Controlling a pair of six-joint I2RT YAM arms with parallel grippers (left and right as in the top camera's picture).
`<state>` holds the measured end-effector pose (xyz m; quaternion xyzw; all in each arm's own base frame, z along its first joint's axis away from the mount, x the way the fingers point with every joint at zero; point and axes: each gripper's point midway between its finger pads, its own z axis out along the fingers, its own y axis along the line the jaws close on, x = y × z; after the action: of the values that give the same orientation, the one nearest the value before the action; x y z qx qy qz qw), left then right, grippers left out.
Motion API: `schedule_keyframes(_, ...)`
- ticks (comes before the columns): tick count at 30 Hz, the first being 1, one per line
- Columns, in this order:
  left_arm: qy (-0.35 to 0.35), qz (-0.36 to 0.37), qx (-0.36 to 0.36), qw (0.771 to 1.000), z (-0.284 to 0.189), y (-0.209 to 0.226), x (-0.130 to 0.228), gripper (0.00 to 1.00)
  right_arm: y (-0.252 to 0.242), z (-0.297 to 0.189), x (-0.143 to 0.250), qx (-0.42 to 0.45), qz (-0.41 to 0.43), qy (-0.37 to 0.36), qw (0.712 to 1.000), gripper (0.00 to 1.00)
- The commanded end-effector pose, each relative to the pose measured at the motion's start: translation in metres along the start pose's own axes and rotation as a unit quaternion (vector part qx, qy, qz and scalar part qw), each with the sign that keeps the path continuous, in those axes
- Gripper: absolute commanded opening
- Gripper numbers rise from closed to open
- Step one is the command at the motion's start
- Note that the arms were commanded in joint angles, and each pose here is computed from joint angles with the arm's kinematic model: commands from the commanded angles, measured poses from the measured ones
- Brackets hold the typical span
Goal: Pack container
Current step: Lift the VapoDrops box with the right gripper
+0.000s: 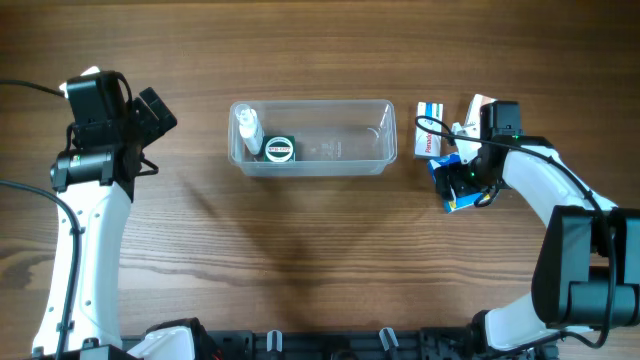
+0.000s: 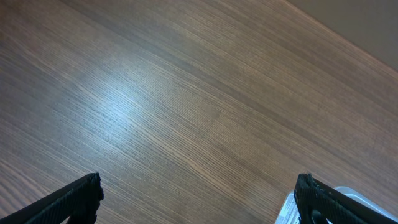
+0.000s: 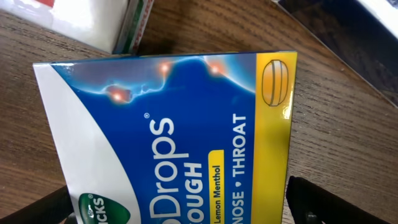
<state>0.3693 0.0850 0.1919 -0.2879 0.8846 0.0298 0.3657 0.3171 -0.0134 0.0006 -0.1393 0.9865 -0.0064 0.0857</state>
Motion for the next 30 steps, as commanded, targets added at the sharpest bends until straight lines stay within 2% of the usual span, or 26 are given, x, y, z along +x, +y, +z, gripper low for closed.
schedule_keyframes(1,-0.012,-0.005,0.004,1.000,-0.005,-0.001,-0.008,1.00,0.003,0.008,0.005,-0.008,0.011,0.008,1.000,0.95)
schedule_keyframes(8,-0.012,-0.005,0.004,1.000,-0.005,-0.001,-0.008,1.00,0.007,0.011,0.002,-0.018,0.015,0.003,1.000,0.94)
schedule_keyframes(19,-0.012,-0.005,0.004,1.000,-0.005,-0.001,-0.008,1.00,0.006,0.012,0.001,-0.017,0.026,0.001,1.000,0.80)
schedule_keyframes(30,-0.012,-0.005,0.004,1.000,-0.005,-0.001,-0.008,1.00,0.000,-0.015,-0.017,-0.012,0.064,-0.012,0.998,0.77)
